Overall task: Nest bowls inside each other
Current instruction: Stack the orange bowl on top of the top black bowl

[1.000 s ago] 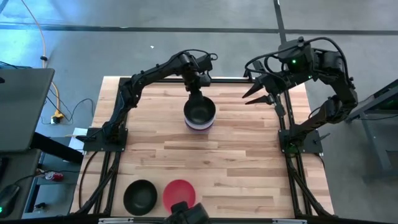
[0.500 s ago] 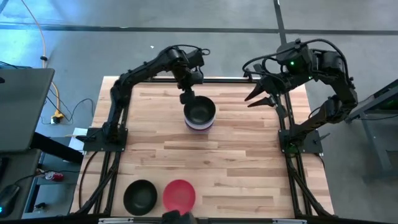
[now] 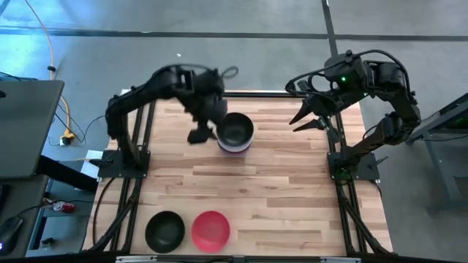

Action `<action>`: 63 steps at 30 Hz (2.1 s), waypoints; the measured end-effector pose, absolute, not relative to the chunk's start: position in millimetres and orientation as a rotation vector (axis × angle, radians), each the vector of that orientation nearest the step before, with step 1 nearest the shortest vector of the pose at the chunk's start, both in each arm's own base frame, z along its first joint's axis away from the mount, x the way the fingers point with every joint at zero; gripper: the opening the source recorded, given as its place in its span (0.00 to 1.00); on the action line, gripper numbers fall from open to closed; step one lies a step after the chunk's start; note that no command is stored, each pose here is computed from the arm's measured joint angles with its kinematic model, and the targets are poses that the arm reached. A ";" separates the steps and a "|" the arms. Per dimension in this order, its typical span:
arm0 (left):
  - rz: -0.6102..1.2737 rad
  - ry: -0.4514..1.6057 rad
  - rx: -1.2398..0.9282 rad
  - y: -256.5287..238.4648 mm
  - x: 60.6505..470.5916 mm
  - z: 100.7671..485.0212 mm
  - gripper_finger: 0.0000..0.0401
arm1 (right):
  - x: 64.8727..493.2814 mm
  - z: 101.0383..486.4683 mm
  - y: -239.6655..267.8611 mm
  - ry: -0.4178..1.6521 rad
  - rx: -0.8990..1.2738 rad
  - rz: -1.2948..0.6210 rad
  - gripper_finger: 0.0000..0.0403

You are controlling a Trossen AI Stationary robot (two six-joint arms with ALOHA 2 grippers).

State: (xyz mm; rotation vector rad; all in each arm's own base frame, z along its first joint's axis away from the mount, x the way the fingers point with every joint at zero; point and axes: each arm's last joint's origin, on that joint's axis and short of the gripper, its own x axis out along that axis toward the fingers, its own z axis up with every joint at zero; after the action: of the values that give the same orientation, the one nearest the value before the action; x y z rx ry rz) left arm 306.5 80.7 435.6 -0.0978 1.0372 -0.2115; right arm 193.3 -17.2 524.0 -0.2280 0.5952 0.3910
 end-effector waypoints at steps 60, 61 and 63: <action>-0.151 1.297 -0.039 -135.8 349.9 248.6 0.57 | 171.9 537.8 13.6 0.493 -0.268 0.456 0.23; -0.147 1.295 -0.044 -134.6 346.8 246.3 0.57 | 172.5 538.3 13.7 0.487 -0.270 0.456 0.23; -0.151 1.285 -0.057 -134.1 344.2 241.1 0.57 | 173.0 538.8 13.7 0.480 -0.272 0.455 0.23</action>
State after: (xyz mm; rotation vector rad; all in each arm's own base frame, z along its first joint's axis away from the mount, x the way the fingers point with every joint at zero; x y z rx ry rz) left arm 344.2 -134.1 241.1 -0.0570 1.2852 -0.1509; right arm 173.0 13.7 538.8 -0.2717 0.4805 0.4548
